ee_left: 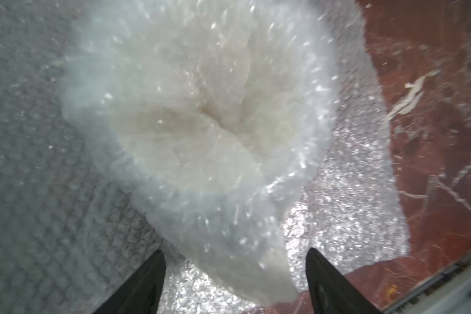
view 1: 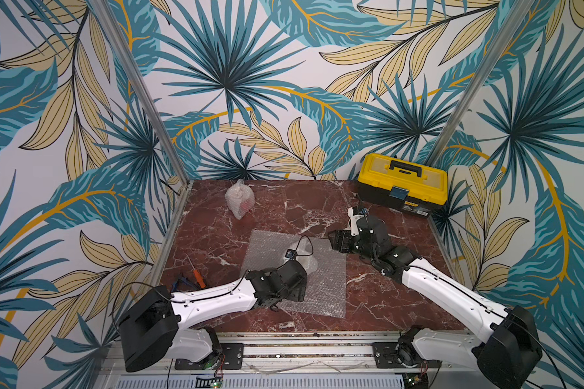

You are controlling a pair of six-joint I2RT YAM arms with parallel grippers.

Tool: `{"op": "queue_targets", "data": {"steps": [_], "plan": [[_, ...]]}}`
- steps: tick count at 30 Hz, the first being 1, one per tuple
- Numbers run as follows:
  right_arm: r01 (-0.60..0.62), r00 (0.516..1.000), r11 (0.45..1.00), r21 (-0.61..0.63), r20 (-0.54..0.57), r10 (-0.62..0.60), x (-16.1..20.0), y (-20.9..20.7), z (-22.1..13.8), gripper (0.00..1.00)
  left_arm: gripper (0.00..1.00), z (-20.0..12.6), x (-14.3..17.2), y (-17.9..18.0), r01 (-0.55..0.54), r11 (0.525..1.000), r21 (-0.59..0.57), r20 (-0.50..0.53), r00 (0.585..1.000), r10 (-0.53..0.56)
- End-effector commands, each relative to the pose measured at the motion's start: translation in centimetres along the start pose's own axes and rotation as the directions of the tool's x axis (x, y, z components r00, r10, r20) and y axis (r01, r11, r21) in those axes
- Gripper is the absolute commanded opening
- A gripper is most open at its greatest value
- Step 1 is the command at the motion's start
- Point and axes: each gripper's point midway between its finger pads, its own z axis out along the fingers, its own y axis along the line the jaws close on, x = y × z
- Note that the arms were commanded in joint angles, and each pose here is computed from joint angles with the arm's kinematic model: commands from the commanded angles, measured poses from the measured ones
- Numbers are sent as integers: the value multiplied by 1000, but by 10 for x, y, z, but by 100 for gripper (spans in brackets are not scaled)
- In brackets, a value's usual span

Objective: Wrap mugs in bubble wrap
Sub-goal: Pick up the bubble wrap from the bubble wrap.

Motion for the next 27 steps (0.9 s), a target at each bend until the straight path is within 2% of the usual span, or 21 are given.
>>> {"op": "queue_targets", "data": {"steps": [1, 10, 14, 18, 25, 27], "plan": [[-22, 1000, 1000, 10, -19, 22, 11, -6, 4, 76, 75, 1, -15, 3, -15, 997, -74, 35, 999, 17], [-38, 998, 999, -12, -46, 37, 17, -3, 11, 76, 56, 8, -26, -1, -15, 993, -116, 41, 999, 19], [-42, 998, 999, -13, -53, 41, 20, -3, 12, 76, 41, 13, -24, -1, -21, 992, -127, 24, 999, 24], [-41, 998, 999, -12, -55, 40, 21, -4, 12, 76, 31, 12, -26, -3, -19, 993, -120, 26, 999, 23], [-37, 998, 999, -7, -50, 36, 21, -5, 11, 76, 3, 7, -32, -11, -33, 995, -99, 30, 999, 36], [-35, 998, 999, 2, -43, 35, 20, -8, 9, 76, 0, 2, -35, -13, -40, 995, -93, 34, 998, 43]]}}
